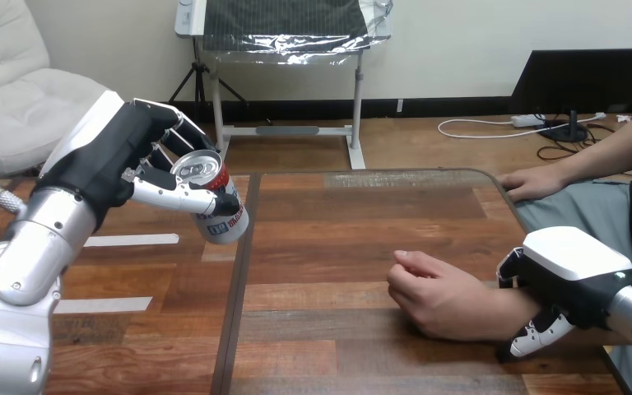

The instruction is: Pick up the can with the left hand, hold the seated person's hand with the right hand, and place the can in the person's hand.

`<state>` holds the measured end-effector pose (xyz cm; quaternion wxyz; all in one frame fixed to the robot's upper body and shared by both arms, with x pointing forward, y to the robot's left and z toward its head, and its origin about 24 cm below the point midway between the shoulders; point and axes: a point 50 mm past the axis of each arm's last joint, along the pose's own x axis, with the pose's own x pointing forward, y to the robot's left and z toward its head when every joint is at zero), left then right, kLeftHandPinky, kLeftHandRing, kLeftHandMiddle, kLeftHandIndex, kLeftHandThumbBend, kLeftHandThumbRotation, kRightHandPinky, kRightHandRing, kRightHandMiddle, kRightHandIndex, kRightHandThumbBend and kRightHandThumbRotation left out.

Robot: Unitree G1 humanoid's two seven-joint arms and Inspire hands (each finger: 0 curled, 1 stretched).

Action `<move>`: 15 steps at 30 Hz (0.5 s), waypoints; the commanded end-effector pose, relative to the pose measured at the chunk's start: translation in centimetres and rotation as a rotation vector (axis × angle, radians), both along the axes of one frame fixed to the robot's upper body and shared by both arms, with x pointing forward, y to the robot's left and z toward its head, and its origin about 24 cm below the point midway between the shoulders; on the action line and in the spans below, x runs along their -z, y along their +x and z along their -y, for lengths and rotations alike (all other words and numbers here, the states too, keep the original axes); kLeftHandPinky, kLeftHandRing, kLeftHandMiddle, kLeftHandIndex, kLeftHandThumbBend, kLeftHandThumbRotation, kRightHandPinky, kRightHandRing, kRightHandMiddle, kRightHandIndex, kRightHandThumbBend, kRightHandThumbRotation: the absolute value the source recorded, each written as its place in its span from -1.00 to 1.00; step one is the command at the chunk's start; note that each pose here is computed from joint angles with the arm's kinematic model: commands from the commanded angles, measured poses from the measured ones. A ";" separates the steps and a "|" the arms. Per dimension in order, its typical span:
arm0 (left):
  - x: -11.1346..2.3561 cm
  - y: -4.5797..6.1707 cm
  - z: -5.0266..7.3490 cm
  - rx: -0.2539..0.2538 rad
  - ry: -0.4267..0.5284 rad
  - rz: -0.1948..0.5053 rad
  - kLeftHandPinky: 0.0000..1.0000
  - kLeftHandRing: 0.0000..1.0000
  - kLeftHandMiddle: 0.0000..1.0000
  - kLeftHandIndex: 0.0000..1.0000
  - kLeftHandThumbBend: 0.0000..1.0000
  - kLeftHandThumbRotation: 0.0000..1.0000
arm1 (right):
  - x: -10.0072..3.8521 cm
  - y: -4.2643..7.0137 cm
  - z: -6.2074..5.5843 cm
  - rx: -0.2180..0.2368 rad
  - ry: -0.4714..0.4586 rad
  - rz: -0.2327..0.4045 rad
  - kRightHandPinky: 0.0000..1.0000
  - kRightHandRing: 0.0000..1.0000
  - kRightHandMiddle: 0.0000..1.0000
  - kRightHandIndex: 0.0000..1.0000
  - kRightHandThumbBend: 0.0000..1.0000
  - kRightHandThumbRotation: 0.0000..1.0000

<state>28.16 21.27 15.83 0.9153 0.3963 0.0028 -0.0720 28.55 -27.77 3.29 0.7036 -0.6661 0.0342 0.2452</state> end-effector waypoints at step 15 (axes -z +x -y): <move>-1.9 0.1 0.5 0.020 0.005 0.093 -0.43 -0.29 -0.19 -0.10 0.24 -1.00 | 2.3 -1.0 -1.3 -0.004 0.103 -0.068 -0.81 -0.67 -0.48 -0.33 0.56 -0.51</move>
